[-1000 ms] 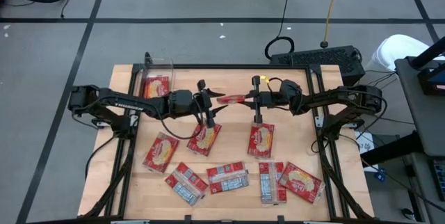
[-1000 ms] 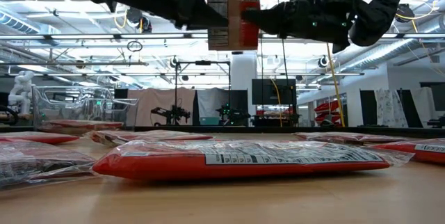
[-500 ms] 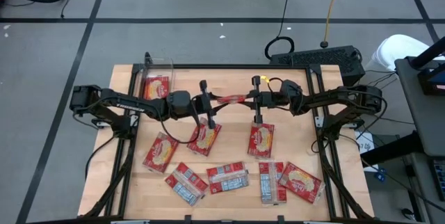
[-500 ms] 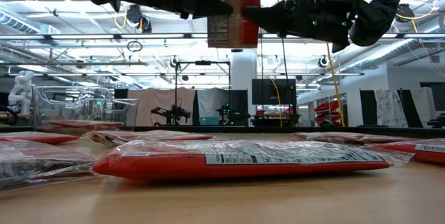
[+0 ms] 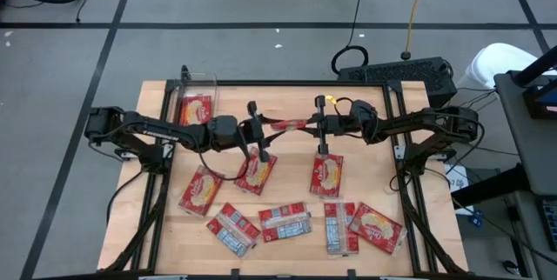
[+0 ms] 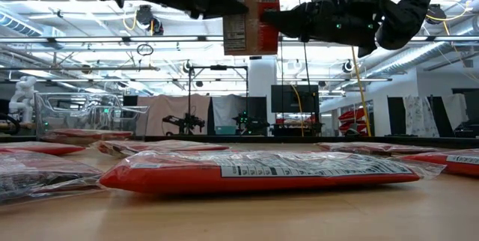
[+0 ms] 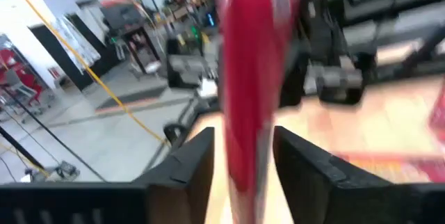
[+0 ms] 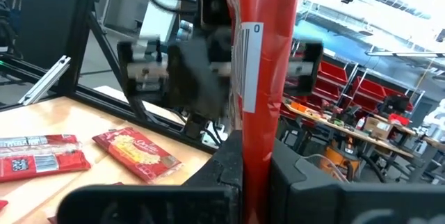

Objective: Sort popcorn bags into baskets
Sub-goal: Put the red popcorn bag into the transparent bin

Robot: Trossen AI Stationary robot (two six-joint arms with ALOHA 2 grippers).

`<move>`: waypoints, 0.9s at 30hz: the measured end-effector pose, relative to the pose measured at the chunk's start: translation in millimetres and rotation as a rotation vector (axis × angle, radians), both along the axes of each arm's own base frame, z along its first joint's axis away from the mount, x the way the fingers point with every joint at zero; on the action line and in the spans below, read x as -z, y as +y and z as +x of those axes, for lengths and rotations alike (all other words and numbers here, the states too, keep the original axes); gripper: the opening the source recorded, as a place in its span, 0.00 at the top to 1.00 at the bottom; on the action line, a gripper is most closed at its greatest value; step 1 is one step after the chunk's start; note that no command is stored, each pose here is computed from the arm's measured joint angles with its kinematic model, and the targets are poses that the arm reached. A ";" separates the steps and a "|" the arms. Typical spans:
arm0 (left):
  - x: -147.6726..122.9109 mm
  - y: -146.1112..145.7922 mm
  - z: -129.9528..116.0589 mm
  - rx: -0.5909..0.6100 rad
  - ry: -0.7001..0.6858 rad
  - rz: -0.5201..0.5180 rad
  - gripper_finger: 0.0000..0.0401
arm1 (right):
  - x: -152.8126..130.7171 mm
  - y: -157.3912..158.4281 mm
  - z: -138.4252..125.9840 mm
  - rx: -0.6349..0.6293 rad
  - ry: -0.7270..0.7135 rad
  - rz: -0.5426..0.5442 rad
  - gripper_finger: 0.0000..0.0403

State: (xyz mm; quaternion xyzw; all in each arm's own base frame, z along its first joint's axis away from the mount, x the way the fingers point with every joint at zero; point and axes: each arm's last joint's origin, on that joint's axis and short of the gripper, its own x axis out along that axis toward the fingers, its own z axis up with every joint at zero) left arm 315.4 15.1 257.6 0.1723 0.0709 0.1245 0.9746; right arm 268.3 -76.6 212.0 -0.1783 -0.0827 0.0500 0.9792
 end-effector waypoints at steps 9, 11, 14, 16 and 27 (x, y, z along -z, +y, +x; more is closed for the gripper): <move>3.7 -0.6 -4.1 0.002 0.073 -0.002 0.59 | 0.3 0.0 0.0 -0.001 0.003 0.001 0.97; -0.9 -0.9 -4.9 0.003 0.048 0.007 0.63 | 0.3 0.0 0.0 -0.001 0.003 0.001 0.97; 0.2 -0.9 -5.4 0.005 0.064 0.019 0.69 | 0.3 0.0 0.0 -0.001 0.003 0.001 0.97; -0.8 -0.9 -5.7 0.006 0.057 0.025 0.73 | 0.9 0.0 0.1 -0.001 0.009 0.002 0.97; 0.3 -1.4 -6.3 0.026 0.108 0.141 0.94 | 2.3 0.0 0.2 -0.002 0.023 0.015 0.97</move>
